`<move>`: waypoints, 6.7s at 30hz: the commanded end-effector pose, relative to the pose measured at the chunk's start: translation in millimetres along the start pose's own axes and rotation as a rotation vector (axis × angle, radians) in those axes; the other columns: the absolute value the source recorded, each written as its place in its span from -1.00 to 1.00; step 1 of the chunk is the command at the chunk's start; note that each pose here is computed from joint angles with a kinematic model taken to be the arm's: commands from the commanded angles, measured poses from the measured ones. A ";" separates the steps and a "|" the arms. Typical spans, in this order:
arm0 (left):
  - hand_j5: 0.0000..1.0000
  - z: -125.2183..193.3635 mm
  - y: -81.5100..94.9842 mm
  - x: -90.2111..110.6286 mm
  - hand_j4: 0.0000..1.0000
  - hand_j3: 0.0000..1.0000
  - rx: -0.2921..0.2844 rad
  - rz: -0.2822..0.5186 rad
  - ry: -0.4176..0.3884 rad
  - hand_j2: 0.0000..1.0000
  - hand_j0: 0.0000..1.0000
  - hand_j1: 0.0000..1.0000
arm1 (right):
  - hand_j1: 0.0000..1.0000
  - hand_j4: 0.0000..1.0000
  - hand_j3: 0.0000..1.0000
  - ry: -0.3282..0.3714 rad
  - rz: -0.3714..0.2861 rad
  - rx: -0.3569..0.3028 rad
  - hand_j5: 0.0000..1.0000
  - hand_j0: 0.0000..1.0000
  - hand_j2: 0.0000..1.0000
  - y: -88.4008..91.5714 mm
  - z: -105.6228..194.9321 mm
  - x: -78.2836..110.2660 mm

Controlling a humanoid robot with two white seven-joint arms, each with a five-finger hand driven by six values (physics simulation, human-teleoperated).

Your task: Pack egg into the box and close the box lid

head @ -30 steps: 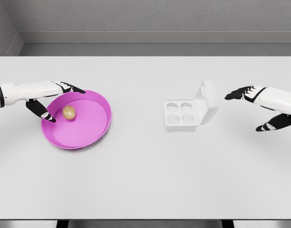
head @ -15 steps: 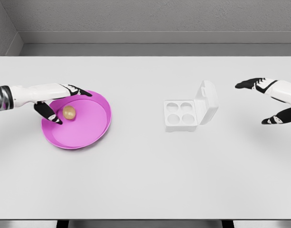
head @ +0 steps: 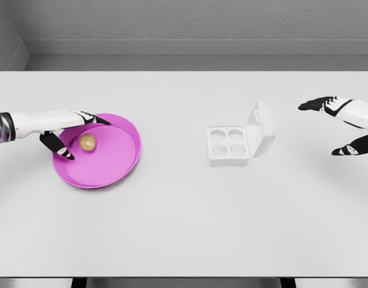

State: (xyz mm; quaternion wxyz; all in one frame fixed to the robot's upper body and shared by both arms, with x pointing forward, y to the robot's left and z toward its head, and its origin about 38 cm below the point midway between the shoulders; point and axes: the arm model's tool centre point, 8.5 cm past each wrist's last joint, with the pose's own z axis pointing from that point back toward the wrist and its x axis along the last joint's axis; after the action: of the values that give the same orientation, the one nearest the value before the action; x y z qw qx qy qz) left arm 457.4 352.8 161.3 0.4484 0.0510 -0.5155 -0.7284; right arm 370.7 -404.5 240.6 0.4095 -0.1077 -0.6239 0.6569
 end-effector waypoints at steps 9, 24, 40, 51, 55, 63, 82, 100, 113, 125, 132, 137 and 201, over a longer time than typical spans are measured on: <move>0.61 -7.2 -0.7 2.9 0.61 0.61 0.003 0.008 -0.013 0.61 0.61 0.61 | 1.00 1.00 1.00 0.007 -0.009 -0.001 1.00 1.00 1.00 0.0 1.5 -2.1; 0.63 -7.2 -6.3 1.8 0.63 0.63 -0.005 0.015 -0.011 0.63 0.63 0.63 | 1.00 1.00 1.00 0.025 -0.024 -0.006 1.00 1.00 1.00 1.9 3.8 -8.9; 0.63 -6.1 -9.4 -0.2 0.63 0.63 -0.013 0.008 -0.002 0.63 0.63 0.63 | 1.00 1.00 1.00 0.029 -0.017 0.002 1.00 1.00 1.00 3.2 2.8 -9.1; 0.63 -4.5 -8.8 -2.9 0.63 0.63 -0.009 0.011 0.007 0.63 0.63 0.63 | 1.00 1.00 1.00 0.029 -0.018 0.003 1.00 1.00 1.00 4.2 2.4 -9.5; 0.63 -4.5 -8.9 -2.9 0.63 0.63 -0.009 0.010 0.008 0.63 0.63 0.63 | 1.00 1.00 1.00 0.029 -0.018 0.003 1.00 1.00 1.00 4.2 2.4 -9.5; 0.62 -5.4 -8.8 -2.9 0.62 0.62 -0.013 0.001 0.010 0.62 0.62 0.62 | 1.00 1.00 1.00 0.023 -0.023 0.000 1.00 1.00 1.00 6.0 0.2 -8.6; 0.39 -9.6 -11.0 -3.3 0.39 0.39 -0.017 0.006 0.009 0.39 0.39 0.39 | 1.00 1.00 1.00 0.025 -0.019 0.005 1.00 1.00 1.00 7.2 -0.5 -8.8; 0.06 -11.5 -11.9 -3.9 0.06 0.06 -0.018 0.009 0.010 0.06 0.06 0.06 | 1.00 1.00 1.00 0.017 -0.023 0.001 1.00 1.00 1.00 12.1 -6.4 -7.8; -0.33 -10.3 -4.9 -3.9 -0.33 -0.33 0.032 0.009 0.010 -0.33 -0.33 -0.33 | 1.00 1.00 1.00 0.016 -0.025 0.001 1.00 1.00 1.00 12.8 -7.0 -7.7; -0.33 -15.8 11.3 4.4 -0.33 -0.33 0.094 0.009 -0.020 -0.33 -0.33 -0.33 | 1.00 1.00 1.00 0.023 -0.016 0.007 1.00 1.00 1.00 13.1 -7.0 -8.5; -0.33 -34.7 14.9 15.4 -0.33 -0.33 0.117 0.014 -0.062 -0.33 -0.33 -0.33 | 1.00 1.00 1.00 0.018 -0.018 0.005 1.00 1.00 1.00 14.1 -8.7 -7.7; -0.34 -35.5 24.8 19.1 -0.34 -0.34 0.152 0.013 -0.074 -0.34 -0.34 -0.34 | 1.00 1.00 1.00 0.017 -0.019 0.004 1.00 1.00 1.00 14.4 -9.0 -7.6; -0.40 -181.5 48.1 159.3 -0.40 -0.40 0.222 0.062 -0.459 -0.40 -0.40 -0.40 | 1.00 1.00 1.00 0.020 -0.010 0.014 1.00 1.00 1.00 15.8 -11.3 -7.9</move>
State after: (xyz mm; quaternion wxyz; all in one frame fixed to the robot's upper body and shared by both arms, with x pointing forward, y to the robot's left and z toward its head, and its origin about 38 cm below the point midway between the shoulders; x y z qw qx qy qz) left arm 489.9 113.6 176.3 0.3337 -0.0774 -0.6787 -0.6497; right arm 376.6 -399.4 220.4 0.4184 -0.1093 -0.6139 0.6604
